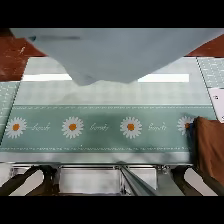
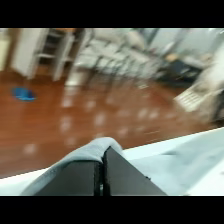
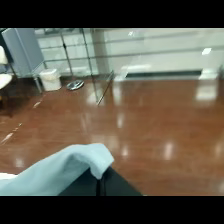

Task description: Fold the shirts.

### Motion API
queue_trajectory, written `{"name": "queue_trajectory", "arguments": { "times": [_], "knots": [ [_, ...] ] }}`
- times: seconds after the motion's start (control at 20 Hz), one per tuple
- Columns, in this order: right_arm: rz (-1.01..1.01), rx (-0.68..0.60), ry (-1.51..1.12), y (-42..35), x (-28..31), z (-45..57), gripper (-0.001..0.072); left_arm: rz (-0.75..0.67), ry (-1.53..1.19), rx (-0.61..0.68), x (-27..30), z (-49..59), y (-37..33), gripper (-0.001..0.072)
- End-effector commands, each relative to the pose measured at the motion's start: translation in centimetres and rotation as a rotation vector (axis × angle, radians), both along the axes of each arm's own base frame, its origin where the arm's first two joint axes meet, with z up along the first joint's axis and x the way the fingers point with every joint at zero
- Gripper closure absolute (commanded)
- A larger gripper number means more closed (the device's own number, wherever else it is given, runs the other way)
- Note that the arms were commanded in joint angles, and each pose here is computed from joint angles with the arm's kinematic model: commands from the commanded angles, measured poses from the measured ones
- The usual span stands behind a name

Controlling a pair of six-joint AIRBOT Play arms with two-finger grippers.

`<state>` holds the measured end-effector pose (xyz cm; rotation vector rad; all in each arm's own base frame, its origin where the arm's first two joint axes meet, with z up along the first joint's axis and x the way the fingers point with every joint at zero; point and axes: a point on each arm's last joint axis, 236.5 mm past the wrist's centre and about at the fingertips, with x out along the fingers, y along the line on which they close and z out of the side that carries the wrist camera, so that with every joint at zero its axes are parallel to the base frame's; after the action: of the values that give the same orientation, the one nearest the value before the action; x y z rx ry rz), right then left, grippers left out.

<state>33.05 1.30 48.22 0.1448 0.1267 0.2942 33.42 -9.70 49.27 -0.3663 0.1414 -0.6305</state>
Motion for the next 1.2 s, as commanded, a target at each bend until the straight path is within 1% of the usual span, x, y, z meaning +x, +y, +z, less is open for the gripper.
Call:
{"name": "queue_trajectory", "arguments": {
  "times": [0.0,0.1,0.15,0.3,0.4,0.45,0.5,0.6,0.75,0.9,1.0,1.1,1.15],
  "knots": [
    [-0.101,-0.13,-0.047,1.3,-6.6,1.8,0.069,0.359,0.037,0.262,-4.4,-1.0,6.3,0.0692],
    [-0.15,-0.164,-0.036,1.6,-9.2,1.5,0.069,0.518,0.001,0.305,-8.0,0.3,8.2,0.0692],
    [-0.173,-0.172,-0.026,1.6,-10.3,1.3,0.069,0.554,-0.029,0.306,-9.8,1.1,8.2,0.0692],
    [-0.282,-0.189,-0.019,0.7,-13.3,1.0,0.069,0.589,-0.137,0.332,-15.2,3.0,6.8,0.0692],
    [-0.336,-0.181,-0.005,0.1,-14.5,0.3,0.069,0.583,-0.182,0.329,-18.2,3.6,6.2,0.0692],
    [-0.338,-0.17,0.015,0.0,-14.6,-0.5,0.069,0.587,-0.178,0.318,-19.3,3.4,6.4,0.0692],
    [-0.336,-0.157,0.04,-0.1,-14.3,-1.5,0.069,0.59,-0.155,0.333,-20.1,2.7,6.6,0.0692],
    [-0.309,-0.113,0.131,-0.3,-13.0,-4.6,0.069,0.607,-0.01,0.379,-20.3,-0.8,7.5,0.0692],
    [-0.192,-0.022,0.299,0.2,-9.4,-11.0,0.069,0.611,0.173,0.39,-16.7,-5.7,8.9,0.0692],
    [-0.053,0.075,0.457,0.7,-5.4,-17.9,0.069,0.555,0.325,0.321,-9.5,-12.1,9.6,0.0692],
    [-0.003,0.118,0.528,-0.3,-1.9,-22.3,0.069,0.479,0.422,0.217,-3.7,-18.0,8.9,0.0692],
    [0.072,0.17,0.577,-0.7,1.8,-25.9,0.069,0.444,0.562,0.097,1.8,-25.4,8.9,0.0692],
    [0.096,0.185,0.617,-0.6,4.0,-28.1,0.069,0.439,0.619,0.058,4.2,-28.9,9.0,0.0692]
  ]
}}
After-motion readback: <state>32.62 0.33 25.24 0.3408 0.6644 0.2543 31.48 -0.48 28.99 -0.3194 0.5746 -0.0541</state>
